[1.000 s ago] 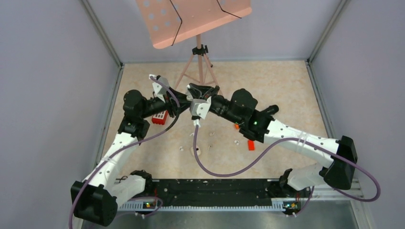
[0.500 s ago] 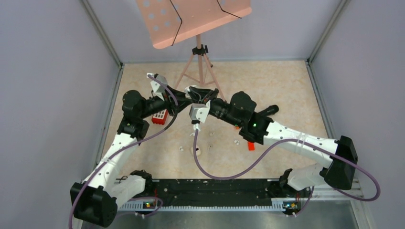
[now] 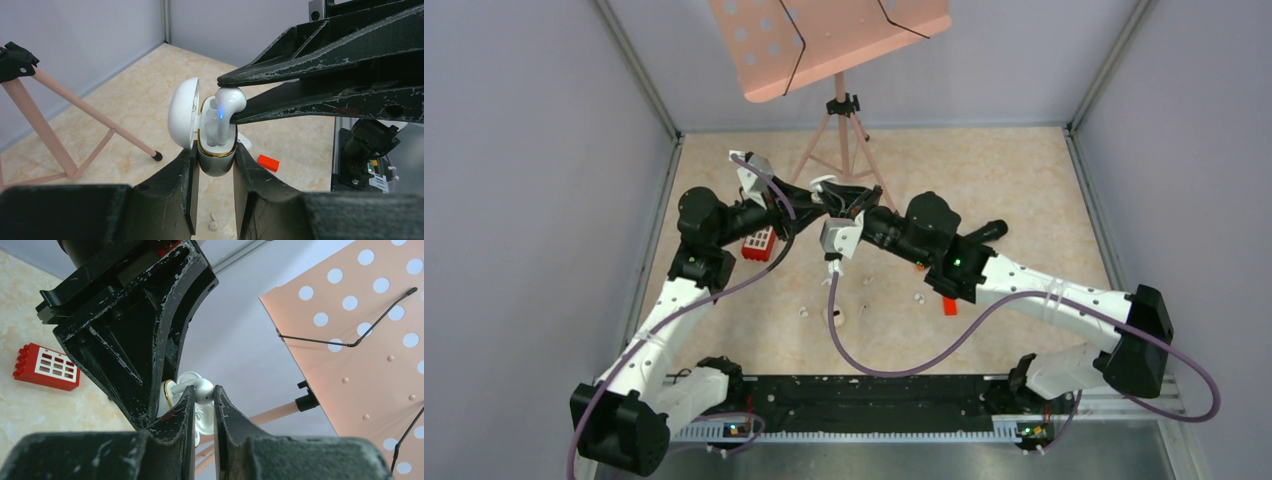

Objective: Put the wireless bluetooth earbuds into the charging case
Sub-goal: Place the earbud in the charging case.

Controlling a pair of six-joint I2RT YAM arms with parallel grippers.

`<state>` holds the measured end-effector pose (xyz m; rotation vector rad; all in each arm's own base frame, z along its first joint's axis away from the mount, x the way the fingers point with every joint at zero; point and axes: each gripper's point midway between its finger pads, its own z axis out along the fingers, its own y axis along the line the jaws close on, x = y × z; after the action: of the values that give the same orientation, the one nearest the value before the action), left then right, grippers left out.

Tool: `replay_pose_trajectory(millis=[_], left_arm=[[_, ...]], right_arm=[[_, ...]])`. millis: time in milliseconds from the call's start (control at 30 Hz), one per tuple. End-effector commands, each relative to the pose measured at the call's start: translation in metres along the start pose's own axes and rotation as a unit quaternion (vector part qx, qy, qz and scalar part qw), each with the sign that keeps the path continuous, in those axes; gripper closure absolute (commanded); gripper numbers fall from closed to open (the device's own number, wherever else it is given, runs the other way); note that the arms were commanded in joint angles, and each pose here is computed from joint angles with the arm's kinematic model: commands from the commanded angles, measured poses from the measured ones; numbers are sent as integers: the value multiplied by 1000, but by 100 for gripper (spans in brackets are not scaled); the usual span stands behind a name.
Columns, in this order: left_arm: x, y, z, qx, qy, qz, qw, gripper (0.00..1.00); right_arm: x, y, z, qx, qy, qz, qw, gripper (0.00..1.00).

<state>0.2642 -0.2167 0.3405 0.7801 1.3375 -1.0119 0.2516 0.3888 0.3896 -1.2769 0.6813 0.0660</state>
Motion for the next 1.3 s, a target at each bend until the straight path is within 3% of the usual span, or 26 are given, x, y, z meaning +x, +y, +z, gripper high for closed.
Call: replay_pose_trajectory(millis=[0,700,900,1267], left_arm=[[-31,-6,2,10,-32,48,998,100],[-32,-7,1,11,-35,60,998,100],[-29,-4,0,4,-33,69,997,100],[-24,0,1,3,-27,84,996,100]], right_arm=[[-10,-12,-1,13,-9,-7,1000,100],[-6,2,6,-28,3,-4,1000,100],[1,13,2,-81,34,7,996,82],[3,22,-6,-139,49,37,988,74]])
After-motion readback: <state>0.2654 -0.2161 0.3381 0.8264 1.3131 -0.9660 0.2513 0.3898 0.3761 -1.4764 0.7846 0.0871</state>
